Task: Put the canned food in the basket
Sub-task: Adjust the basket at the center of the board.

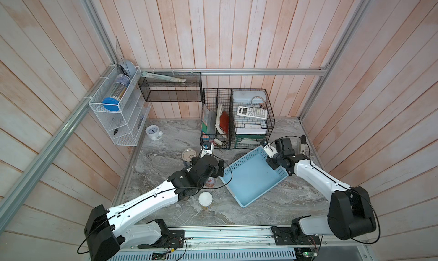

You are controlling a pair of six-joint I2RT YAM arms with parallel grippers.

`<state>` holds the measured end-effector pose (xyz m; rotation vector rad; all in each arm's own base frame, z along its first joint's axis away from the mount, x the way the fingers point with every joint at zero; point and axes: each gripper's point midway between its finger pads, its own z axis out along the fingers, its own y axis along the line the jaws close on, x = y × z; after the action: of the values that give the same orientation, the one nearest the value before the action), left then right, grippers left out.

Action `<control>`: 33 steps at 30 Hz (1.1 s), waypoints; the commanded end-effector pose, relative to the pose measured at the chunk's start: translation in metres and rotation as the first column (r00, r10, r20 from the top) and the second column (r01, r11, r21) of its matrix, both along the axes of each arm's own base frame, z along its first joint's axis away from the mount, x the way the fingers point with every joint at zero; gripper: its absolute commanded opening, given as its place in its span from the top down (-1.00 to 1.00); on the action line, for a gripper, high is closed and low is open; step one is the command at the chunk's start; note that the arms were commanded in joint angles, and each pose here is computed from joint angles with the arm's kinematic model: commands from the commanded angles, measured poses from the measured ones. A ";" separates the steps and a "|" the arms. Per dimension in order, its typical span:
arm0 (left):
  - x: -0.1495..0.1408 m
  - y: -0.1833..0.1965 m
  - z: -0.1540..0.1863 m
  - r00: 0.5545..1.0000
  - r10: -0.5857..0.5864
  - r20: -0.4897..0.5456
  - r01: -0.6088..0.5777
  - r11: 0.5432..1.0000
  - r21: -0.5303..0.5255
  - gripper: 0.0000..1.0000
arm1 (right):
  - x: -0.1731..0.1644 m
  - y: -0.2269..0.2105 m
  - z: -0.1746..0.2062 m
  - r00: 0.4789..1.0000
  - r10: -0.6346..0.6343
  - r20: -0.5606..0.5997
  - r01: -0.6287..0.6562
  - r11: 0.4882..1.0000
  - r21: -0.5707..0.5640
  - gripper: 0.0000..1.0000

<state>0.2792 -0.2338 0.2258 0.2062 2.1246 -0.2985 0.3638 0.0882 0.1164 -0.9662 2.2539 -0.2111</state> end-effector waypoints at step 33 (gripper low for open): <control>0.002 0.063 -0.014 0.988 0.152 -0.028 -0.154 0.987 -0.054 -1.00 | 0.046 0.193 -0.040 0.679 0.734 -0.001 -0.721 0.666 -0.190 1.00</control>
<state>0.2834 -0.1758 0.2185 0.0167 2.1185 -0.2687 0.3983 0.2755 0.0775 -1.8677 1.6176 -0.0284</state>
